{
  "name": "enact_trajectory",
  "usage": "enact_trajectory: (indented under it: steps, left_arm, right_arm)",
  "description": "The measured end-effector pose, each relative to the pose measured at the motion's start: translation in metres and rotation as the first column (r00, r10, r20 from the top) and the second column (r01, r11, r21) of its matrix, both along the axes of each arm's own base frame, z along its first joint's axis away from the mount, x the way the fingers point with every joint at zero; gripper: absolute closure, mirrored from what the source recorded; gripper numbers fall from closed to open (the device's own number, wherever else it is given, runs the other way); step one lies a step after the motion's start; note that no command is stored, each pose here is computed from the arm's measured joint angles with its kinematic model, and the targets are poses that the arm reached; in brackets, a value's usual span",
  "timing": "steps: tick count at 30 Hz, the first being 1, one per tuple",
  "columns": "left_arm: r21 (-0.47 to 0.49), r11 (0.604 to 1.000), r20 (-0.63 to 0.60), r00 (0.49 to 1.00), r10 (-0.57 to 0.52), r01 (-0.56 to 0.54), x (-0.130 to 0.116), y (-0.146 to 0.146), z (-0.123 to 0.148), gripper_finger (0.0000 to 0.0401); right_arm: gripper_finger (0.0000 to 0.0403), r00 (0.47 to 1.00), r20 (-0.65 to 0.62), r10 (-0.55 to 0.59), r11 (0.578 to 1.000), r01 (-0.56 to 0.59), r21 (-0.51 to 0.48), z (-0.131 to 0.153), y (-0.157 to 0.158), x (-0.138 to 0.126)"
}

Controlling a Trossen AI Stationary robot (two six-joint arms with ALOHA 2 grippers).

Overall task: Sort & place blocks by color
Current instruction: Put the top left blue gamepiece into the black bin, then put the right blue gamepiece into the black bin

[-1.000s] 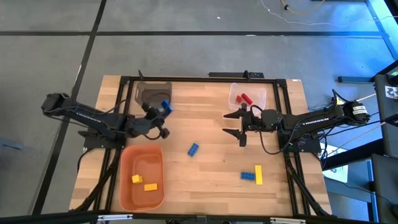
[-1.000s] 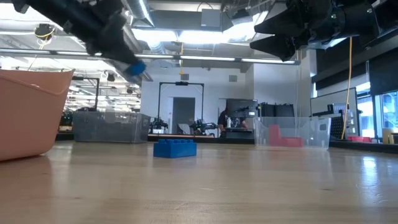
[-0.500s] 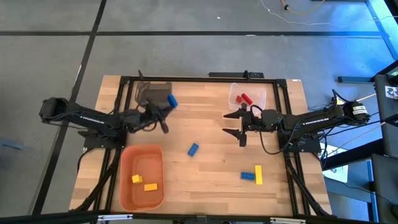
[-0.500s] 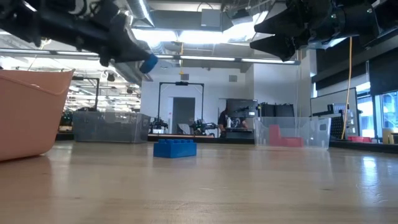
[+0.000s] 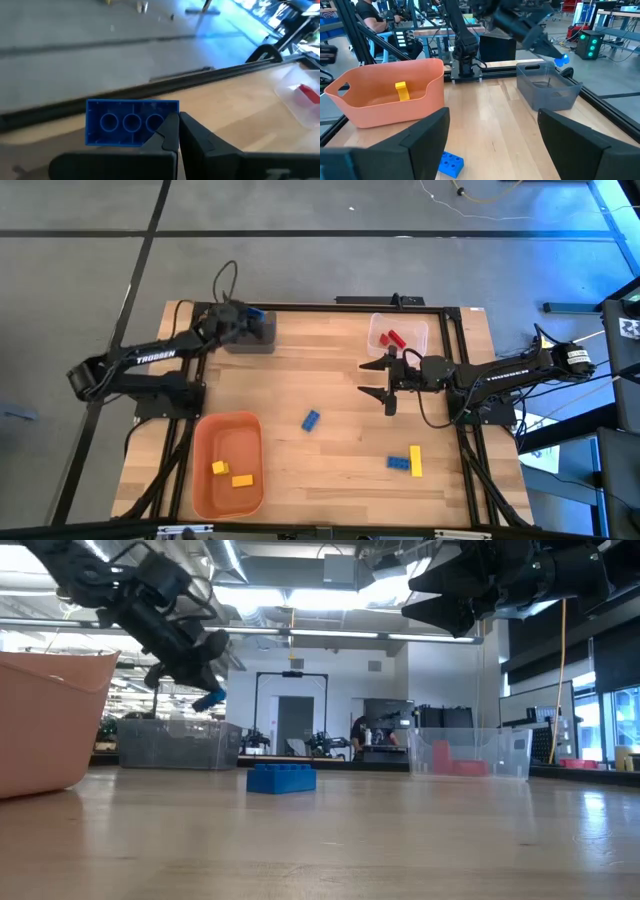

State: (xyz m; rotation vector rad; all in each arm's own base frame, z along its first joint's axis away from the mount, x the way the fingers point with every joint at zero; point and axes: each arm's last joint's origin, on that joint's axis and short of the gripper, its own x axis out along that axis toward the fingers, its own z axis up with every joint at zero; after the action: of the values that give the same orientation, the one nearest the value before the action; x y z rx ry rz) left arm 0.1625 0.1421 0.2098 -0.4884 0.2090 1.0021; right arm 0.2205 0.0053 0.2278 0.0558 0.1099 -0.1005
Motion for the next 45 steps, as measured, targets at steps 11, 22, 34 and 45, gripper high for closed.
enact_trajectory:
  steps: [11, 22, 34, 45]
  left_arm:
    - [-0.31, 0.945, -0.312, 0.95, 0.007, -0.109, 0.009, 0.022, -0.017, 0.0401]
    - [-0.461, 0.868, -0.446, 0.894, -0.047, -0.185, 0.025, 0.028, -0.021, 0.0401]
    - [-0.454, 0.884, -0.481, 0.866, -0.136, -0.114, 0.025, 0.028, -0.022, 0.0305]
    - [-0.236, 0.948, -0.236, 0.934, -0.267, 0.212, 0.039, 0.011, 0.067, 0.0253]
  right_arm:
    - [0.0099, 1.0, 0.0, 0.0, 1.0, 0.0, 0.0, 0.0, 0.0, 0.0]
    - [0.0099, 1.0, -0.001, 0.0, 1.0, 0.0, 0.004, 0.0, 0.0, 0.0]
    - [0.0099, 1.0, -0.001, 0.0, 1.0, 0.0, 0.004, 0.0, 0.0, 0.0]
    - [0.0099, 1.0, -0.001, 0.0, 1.0, 0.0, 0.004, 0.0, 0.0, 0.0]
